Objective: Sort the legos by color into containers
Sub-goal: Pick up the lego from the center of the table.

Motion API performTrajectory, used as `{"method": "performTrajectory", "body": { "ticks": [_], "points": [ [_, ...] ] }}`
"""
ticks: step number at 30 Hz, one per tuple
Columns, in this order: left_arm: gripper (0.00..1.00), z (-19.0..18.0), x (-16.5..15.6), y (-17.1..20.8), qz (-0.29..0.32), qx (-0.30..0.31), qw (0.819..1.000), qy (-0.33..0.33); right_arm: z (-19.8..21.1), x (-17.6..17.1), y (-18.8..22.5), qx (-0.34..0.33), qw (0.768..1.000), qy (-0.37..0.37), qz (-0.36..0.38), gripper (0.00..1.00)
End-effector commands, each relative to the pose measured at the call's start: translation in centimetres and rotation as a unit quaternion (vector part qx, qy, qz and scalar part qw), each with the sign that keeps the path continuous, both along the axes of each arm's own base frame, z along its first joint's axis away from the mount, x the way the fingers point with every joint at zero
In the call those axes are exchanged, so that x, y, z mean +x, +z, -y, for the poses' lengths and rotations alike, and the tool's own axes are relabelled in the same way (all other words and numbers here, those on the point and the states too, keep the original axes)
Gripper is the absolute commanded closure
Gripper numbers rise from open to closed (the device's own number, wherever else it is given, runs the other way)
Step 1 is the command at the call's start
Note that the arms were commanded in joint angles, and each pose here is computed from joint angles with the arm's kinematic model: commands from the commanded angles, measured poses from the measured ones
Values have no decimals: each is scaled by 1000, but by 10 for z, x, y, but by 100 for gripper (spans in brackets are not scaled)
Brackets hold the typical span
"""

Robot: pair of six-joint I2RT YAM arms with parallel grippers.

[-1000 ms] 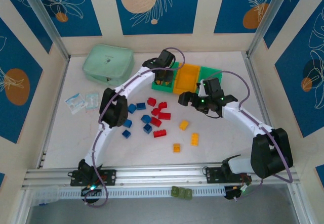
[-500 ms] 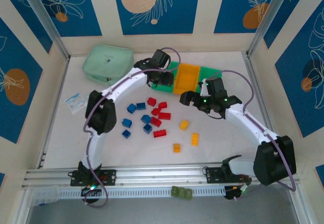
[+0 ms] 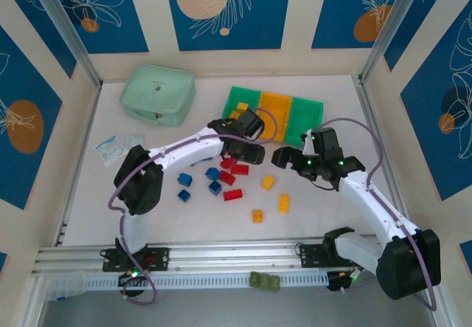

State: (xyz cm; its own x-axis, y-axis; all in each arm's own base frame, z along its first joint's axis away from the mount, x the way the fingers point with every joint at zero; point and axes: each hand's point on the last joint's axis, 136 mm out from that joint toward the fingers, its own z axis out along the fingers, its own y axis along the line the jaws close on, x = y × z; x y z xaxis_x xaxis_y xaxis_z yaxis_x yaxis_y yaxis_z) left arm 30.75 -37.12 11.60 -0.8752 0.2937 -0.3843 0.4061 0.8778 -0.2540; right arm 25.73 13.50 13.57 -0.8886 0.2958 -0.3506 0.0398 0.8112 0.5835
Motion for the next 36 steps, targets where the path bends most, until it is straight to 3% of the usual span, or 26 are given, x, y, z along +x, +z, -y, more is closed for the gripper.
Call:
{"method": "performTrajectory", "body": {
  "ticks": [1,17,28,36],
  "points": [
    [47,2,-9,-2,-5,4,1000,12,4,-18,-10,7,999,-5,-32,1],
    [45,46,-56,-47,-61,14,997,-49,24,-34,-28,17,998,-40,-44,1],
    [42,65,-66,-72,-76,42,993,-82,28,-32,-26,26,998,-48,-39,1],
    [54,55,-61,-82,-65,74,993,-72,29,-31,-28,31,998,-49,-38,1]
  ]
}}
